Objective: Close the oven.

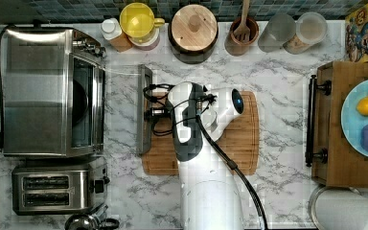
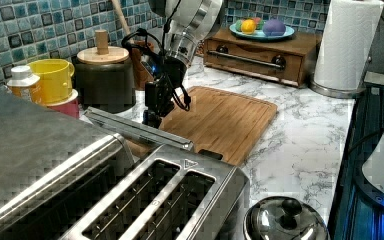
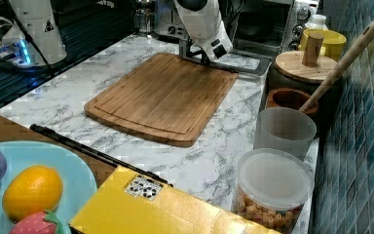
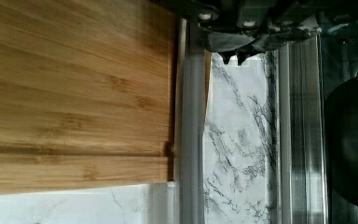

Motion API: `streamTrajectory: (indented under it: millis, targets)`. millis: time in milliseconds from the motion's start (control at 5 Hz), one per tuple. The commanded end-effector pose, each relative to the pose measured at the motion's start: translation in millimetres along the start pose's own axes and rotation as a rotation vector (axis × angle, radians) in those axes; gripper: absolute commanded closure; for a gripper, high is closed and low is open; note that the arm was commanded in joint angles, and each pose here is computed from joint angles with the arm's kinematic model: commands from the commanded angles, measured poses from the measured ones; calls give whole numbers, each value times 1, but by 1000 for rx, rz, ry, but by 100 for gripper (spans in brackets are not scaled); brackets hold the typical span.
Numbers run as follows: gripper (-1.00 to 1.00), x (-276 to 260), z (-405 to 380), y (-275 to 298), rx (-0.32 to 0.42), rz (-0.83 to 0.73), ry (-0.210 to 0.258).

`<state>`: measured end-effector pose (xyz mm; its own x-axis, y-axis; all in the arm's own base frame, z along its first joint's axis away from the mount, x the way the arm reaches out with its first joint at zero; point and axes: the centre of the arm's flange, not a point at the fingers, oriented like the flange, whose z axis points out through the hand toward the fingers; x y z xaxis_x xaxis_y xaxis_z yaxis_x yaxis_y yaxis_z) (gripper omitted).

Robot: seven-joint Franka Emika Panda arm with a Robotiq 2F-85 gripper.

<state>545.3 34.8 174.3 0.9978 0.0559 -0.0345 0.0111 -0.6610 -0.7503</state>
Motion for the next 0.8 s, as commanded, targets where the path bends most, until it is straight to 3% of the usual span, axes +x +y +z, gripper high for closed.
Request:
streamTrajectory:
  millis: [200,600,800]
  targets:
    - [100,48,-16,-175,130,-157,98]
    - [100,40,-40,-272,57,-256,135]
    - [100,36,-19,-318,-110,-247,134]
